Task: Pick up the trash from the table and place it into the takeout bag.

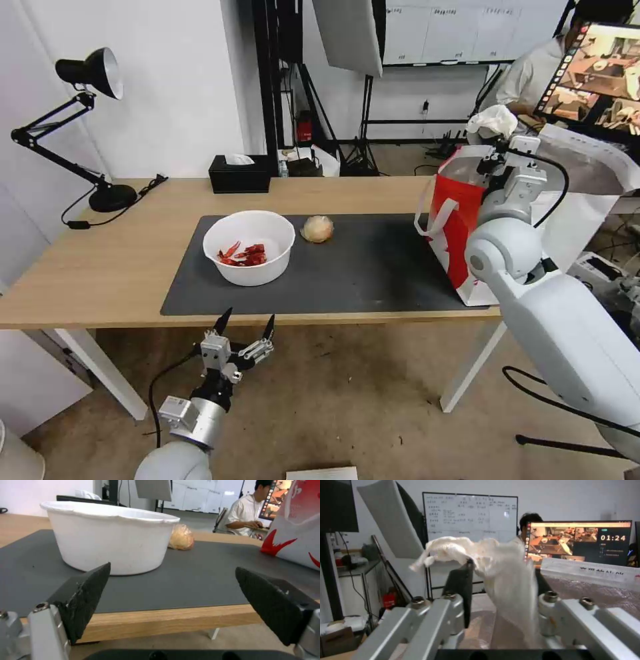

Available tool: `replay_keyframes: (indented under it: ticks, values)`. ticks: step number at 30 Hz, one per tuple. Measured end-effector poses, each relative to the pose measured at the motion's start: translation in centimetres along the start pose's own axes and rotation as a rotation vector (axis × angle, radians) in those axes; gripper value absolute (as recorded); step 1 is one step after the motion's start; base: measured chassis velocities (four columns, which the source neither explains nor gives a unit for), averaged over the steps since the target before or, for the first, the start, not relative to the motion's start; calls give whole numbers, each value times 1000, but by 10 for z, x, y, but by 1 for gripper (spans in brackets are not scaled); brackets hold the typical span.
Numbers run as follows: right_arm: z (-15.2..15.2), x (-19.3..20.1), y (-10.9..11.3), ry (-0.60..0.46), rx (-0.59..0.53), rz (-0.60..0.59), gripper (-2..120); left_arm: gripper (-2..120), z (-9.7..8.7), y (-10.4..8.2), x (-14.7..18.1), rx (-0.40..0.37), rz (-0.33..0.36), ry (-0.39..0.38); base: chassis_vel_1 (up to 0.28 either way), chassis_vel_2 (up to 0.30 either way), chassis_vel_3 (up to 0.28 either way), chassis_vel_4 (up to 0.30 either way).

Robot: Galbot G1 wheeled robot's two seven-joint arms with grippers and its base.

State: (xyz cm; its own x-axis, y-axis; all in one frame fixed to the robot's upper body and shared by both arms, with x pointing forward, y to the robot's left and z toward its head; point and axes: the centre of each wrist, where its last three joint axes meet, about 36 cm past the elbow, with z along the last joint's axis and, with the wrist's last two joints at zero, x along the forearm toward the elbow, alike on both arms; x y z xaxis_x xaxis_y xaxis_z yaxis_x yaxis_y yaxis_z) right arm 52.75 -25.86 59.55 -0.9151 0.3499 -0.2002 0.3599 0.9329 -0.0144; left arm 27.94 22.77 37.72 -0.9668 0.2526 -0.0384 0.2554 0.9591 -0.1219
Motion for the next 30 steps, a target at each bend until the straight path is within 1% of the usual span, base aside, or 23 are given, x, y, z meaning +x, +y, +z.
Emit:
replay_keyframes:
  ticks: [2, 3, 5, 6, 8, 9, 10, 11, 13, 14, 15, 16, 17, 19, 21, 22, 25, 26, 28, 29, 30]
  values:
    - [-1, 1, 0, 1, -4, -3, 46, 100, 0, -2, -1, 6, 1, 0, 0, 0, 0, 0]
    - [-1, 1, 0, 1, -4, -3, 46, 100, 0, -2, -1, 6, 1, 0, 0, 0, 0, 0]
    - [-1, 1, 1, 2, -5, -6, 57, 100, 1, -3, -1, 7, 2, 0, 0, 0, 0, 0]
    - [-1, 1, 1, 2, -5, -6, 57, 100, 1, -3, -1, 7, 2, 0, 0, 0, 0, 0]
    - [-1, 1, 1, 2, -5, -7, 68, 100, 1, -3, -1, 6, 3, 0, 0, 0, 0, 0]
    - [-2, 1, 1, 1, -5, -7, 72, 100, 1, -3, -1, 6, 3, 1, 0, 0, 0, 0]
    - [-2, 1, 1, 1, -5, -7, 72, 100, 1, -3, -1, 6, 3, 1, 0, 0, 0, 0]
    - [-2, 1, 1, 2, -5, -9, 78, 100, 1, -3, -1, 6, 3, 1, 0, 0, 0, 0]
    - [-2, 1, 1, 4, -5, -11, 87, 100, 0, -3, -1, 6, 4, 1, 0, 0, 0, 0]
    - [-2, 1, 1, 4, -5, -11, 87, 100, 0, -3, -1, 6, 4, 1, 0, 0, 0, 0]
    - [-1, 1, 1, 5, -5, -12, 90, 100, 0, -3, -1, 5, 4, 1, 0, 0, 0, 0]
    - [0, 2, 1, 9, -4, -16, 96, 100, -1, -2, -1, 5, 5, -1, 0, 0, 0, 0]
    - [0, 3, 1, 11, -5, -23, 99, 100, -1, -2, -1, 4, 5, -2, 0, 0, 0, 0]
    - [0, 4, 1, 12, -7, -31, 99, 100, -1, -2, -1, 4, 5, -2, 0, 0, 0, 0]
    - [-1, 9, 0, 7, -40, -95, 100, 100, -1, -2, -1, 3, 3, -2, 0, 0, 0, 0]
    - [-1, 9, 0, 7, -40, -95, 100, 100, -1, -2, -1, 3, 3, -2, 0, 0, 0, 0]
    - [-8, 26, -2, 16, -154, -275, 100, 100, -1, -2, 0, 4, 1, -1, 0, 0, 0, 0]
    - [-8, 26, -2, 16, -154, -275, 100, 100, -1, -2, 0, 4, 1, -1, 0, 0, 0, 0]
    - [-8, 41, -8, 47, -229, -411, 100, 100, -2, -2, 0, 4, -1, -3, 0, 0, 0, 0]
    - [-5, 48, -12, 59, -244, -455, 100, 100, -2, -1, 0, 5, -2, -4, 0, 0, 0, 0]
    - [-5, 48, -12, 59, -244, -455, 100, 100, -2, -1, 0, 5, -2, -4, 0, 0, 0, 0]
